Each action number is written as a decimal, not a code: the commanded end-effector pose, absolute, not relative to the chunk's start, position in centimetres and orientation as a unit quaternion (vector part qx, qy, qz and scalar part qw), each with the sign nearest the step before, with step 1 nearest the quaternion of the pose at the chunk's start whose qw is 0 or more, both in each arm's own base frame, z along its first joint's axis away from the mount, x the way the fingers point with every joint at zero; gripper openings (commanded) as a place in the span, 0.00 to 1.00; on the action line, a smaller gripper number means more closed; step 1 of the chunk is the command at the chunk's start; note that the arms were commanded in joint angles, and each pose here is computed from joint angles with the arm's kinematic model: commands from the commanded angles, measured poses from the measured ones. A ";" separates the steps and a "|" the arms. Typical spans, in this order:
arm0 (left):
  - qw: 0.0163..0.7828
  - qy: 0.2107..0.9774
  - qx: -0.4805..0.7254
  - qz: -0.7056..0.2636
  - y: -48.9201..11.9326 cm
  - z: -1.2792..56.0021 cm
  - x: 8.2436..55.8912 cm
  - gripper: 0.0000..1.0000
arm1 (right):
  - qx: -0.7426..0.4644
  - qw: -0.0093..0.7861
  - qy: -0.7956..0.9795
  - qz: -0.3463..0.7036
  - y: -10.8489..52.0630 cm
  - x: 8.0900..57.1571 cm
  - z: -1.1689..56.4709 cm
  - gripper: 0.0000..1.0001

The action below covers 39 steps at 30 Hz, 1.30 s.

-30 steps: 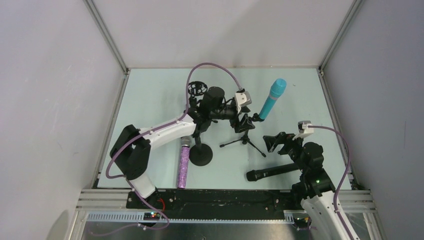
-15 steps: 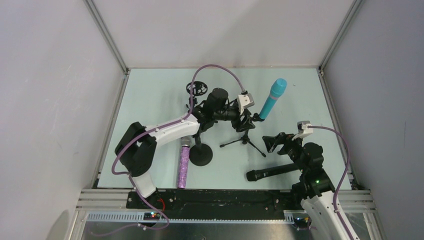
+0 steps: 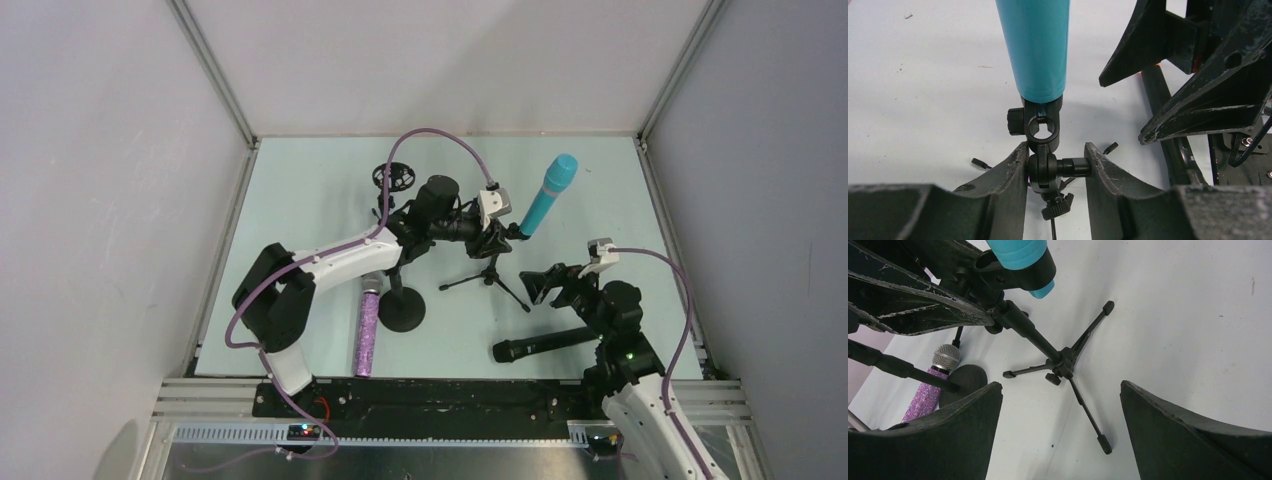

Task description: Attach the microphones to the stand

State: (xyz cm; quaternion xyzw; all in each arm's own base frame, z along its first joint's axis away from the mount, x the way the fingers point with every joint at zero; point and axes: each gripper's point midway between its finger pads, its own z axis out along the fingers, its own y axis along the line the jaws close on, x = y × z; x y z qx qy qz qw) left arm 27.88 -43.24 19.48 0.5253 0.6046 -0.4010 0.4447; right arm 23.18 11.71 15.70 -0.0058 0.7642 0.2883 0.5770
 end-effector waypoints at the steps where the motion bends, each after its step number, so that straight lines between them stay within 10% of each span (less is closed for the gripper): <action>1: 0.466 0.565 0.537 -0.418 -43.8 22.8 27.4 0.00 | -0.041 0.600 0.735 0.313 13.1 23.7 17.1 0.90; 39: 0.468 0.542 0.536 -0.447 -43.0 25.8 25.3 0.00 | -0.118 0.743 0.633 0.185 20.8 27.7 15.7 0.66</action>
